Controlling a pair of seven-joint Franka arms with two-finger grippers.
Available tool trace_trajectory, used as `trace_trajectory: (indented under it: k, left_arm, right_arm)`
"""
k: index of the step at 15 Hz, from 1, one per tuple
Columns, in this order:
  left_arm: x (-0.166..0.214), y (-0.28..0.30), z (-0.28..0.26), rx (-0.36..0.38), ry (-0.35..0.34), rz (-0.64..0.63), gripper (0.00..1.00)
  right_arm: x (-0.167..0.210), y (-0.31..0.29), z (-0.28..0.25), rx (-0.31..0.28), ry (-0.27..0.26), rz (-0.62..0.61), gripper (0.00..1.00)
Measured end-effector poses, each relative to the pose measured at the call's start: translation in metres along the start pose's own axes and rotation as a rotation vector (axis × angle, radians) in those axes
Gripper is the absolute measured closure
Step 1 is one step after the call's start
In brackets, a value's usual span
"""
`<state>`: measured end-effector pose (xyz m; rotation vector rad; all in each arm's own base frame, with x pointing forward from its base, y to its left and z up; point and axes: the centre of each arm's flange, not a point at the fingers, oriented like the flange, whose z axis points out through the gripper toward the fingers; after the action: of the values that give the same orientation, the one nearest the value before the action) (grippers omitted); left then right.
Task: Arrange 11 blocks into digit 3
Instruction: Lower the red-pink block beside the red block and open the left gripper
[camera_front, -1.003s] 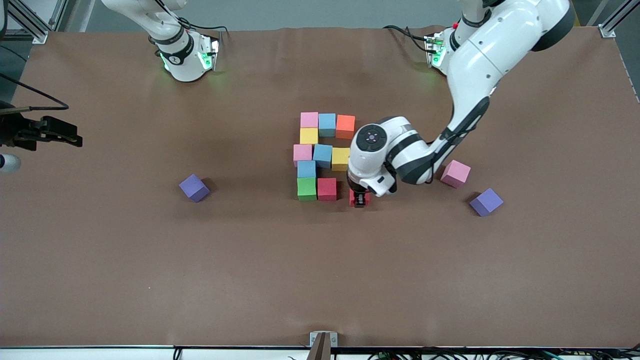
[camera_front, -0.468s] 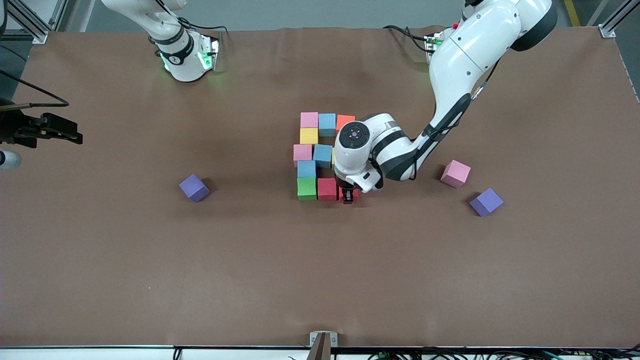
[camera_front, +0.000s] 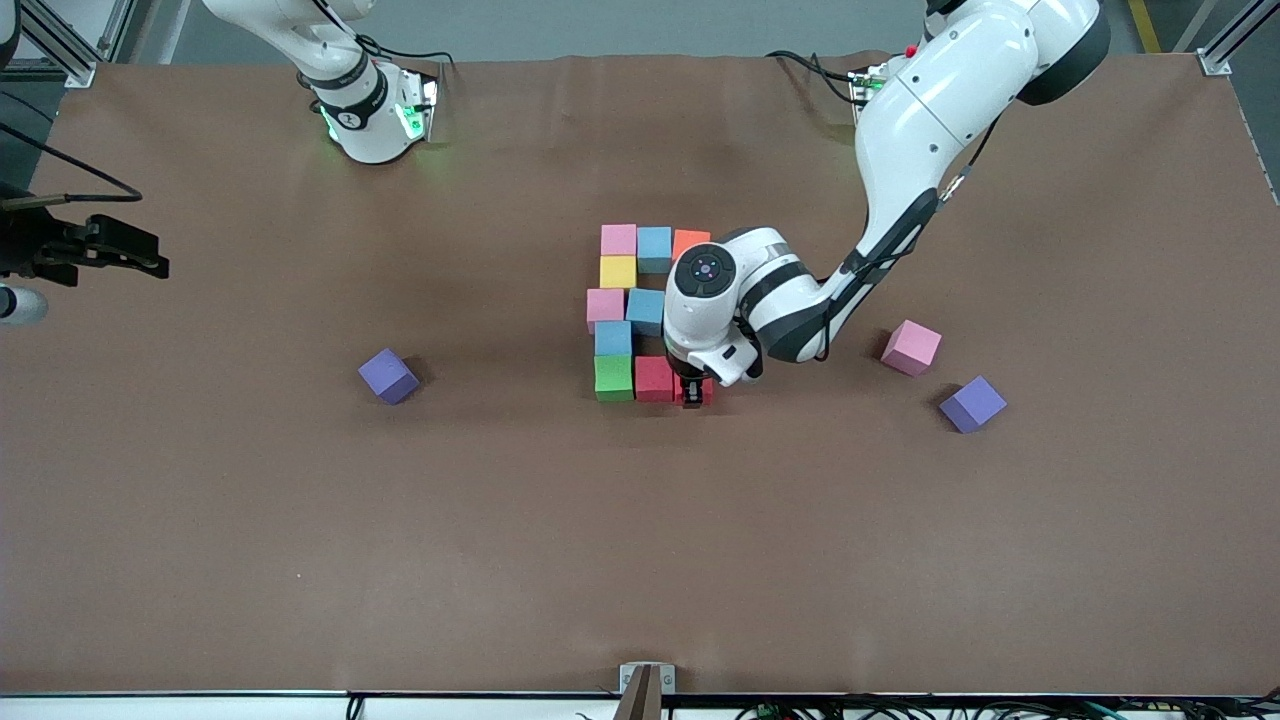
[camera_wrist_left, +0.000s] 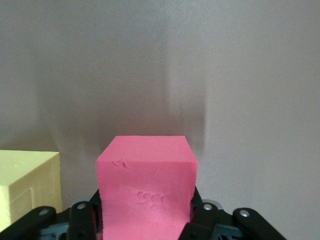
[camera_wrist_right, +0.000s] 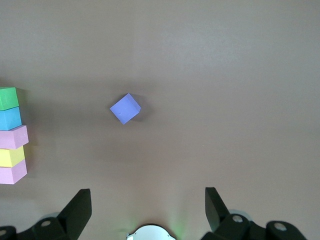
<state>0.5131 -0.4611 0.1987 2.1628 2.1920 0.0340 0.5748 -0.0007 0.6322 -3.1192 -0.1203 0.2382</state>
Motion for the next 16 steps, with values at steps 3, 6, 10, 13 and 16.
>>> trace_trajectory:
  k: [3, 6, 10, 13, 16]
  left_arm:
    - [-0.003, 0.001, 0.000, -0.002, -0.005, -0.001, 0.39]
    - [-0.007, 0.000, 0.000, -0.003, -0.010, 0.001, 0.39]
    - [-0.008, 0.001, 0.000, -0.003, -0.014, 0.000, 0.38]
    - [-0.007, 0.004, -0.001, -0.009, -0.020, -0.004, 0.17]
    - [-0.003, 0.013, -0.008, -0.019, -0.020, 0.000, 0.00]
  right_arm:
    - [-0.010, 0.000, 0.003, 0.000, 0.023, 0.000, 0.00]
    - [-0.019, -0.002, 0.004, 0.000, 0.030, -0.002, 0.00]
    - [-0.026, -0.004, -0.002, -0.001, 0.040, -0.004, 0.00]
    - [-0.033, -0.004, -0.009, -0.001, 0.048, -0.005, 0.00]
    - [-0.037, -0.005, -0.012, -0.001, 0.049, -0.008, 0.00]
